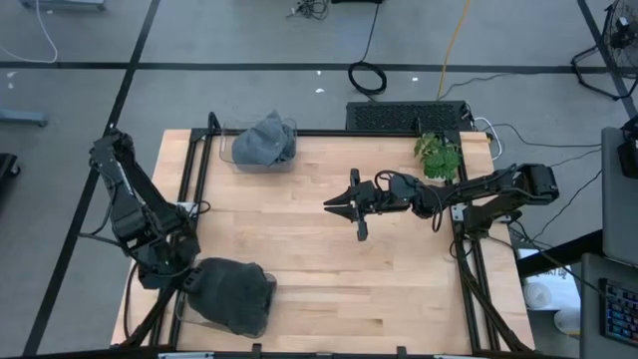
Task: Pick & Place hat
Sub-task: Put the black cap into the bottom transparent bin
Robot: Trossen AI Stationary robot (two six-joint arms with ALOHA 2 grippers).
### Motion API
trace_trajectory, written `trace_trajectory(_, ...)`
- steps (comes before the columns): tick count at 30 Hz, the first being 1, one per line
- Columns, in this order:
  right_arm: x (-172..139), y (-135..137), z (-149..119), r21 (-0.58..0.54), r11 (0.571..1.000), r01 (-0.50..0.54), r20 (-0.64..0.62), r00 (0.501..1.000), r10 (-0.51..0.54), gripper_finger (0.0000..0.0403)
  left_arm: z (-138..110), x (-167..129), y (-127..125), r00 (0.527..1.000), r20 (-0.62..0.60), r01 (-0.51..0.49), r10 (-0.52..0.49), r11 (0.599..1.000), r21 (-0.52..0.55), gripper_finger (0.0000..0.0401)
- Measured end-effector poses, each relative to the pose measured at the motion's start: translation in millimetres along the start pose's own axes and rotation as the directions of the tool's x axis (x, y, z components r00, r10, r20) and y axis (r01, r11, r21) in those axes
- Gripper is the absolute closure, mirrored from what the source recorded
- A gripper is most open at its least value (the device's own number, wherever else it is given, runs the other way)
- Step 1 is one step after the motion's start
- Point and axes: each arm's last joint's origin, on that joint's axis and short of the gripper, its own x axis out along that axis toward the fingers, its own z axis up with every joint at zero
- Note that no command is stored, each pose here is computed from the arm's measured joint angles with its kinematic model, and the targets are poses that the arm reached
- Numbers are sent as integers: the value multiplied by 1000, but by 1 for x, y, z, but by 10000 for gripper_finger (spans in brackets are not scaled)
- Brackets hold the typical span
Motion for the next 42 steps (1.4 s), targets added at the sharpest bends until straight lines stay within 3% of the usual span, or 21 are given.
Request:
trace_trajectory(3,0,0,0,0,1000,0,-1,1000,0,358,4,-1,10,986,-36,-168,165,975,-142,161)
trace_trajectory(5,0,0,0,0,1000,0,-1,1000,0,358,4,-1,12,980,-46,-196,191,971,-140,169)
trace_trajectory(10,0,0,0,0,1000,0,-1,1000,0,358,4,-2,3,999,50,-9,7,1000,27,181)
trace_trajectory(13,0,0,0,0,1000,0,-1,1000,0,358,5,-2,-3,979,155,109,-129,985,132,182)
trace_trajectory(15,0,0,0,0,1000,0,-1,1000,0,358,7,0,-5,957,238,125,-169,974,187,181)
trace_trajectory(19,0,0,0,0,1000,0,-1,1000,0,358,12,20,-8,945,312,17,-93,971,238,201)
trace_trajectory(24,0,0,0,0,1000,0,-1,1000,0,358,28,61,-3,934,355,-145,49,958,249,265)
trace_trajectory(32,0,0,0,0,1000,0,-1,1000,0,358,30,80,-9,974,223,-24,-35,967,254,350)
trace_trajectory(37,0,0,0,0,1000,0,0,1000,0,358,31,80,-9,982,188,-25,-9,985,173,391)
trace_trajectory(42,0,0,0,0,1000,0,-1,1000,0,358,36,88,-3,991,131,-32,17,993,116,391)
